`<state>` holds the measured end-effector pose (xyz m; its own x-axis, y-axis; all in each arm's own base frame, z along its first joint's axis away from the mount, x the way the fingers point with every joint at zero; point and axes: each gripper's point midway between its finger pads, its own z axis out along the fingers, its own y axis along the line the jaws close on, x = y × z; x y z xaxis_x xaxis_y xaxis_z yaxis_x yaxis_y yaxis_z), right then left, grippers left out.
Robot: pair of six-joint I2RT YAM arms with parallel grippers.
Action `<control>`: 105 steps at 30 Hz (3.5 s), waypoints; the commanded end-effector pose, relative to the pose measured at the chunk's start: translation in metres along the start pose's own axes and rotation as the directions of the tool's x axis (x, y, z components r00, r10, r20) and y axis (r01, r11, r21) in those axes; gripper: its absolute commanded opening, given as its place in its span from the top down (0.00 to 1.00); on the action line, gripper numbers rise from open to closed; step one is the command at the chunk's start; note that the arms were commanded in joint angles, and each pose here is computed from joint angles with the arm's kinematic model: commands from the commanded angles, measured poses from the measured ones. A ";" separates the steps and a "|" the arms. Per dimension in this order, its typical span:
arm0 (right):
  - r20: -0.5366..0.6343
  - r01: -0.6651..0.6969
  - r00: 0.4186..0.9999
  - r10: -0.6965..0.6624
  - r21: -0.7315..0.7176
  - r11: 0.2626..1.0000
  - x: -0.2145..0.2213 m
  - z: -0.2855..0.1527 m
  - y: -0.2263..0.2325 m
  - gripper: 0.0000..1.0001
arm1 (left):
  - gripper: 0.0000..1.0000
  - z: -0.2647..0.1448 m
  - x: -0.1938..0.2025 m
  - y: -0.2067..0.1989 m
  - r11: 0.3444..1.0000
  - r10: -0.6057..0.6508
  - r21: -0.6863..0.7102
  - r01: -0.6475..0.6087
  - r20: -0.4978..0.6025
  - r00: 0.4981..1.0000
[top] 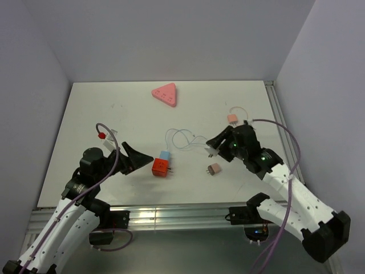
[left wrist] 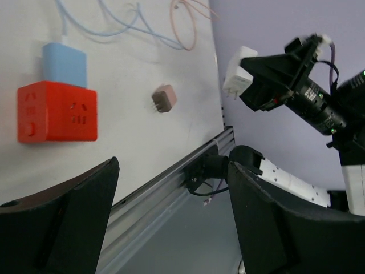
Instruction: Insert the plug
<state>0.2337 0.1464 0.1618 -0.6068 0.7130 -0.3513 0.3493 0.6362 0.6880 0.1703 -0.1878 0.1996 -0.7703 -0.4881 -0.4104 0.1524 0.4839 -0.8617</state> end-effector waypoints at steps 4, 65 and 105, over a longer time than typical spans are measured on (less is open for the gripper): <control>-0.193 0.044 0.977 -0.091 -0.237 0.971 0.066 -0.022 0.100 1.00 | 0.11 -0.005 -0.023 -0.055 0.967 0.161 0.185 -0.173 0.078 0.984; 0.001 0.248 0.959 -0.284 0.487 0.838 -0.015 0.032 -0.106 0.41 | 0.13 0.024 0.024 -0.029 0.990 0.073 0.125 -0.062 -0.081 0.994; -0.215 0.106 0.962 -0.168 -0.272 0.956 0.145 -0.029 0.209 0.58 | 0.24 0.037 -0.005 -0.077 0.975 0.095 0.188 -0.118 0.128 0.987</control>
<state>0.1949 0.3642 0.2423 -0.8184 0.4791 -0.3172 0.0976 0.6599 0.7450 0.1789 -0.2529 0.2218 -0.7261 -0.4489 -0.5207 0.3200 0.4497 -0.8339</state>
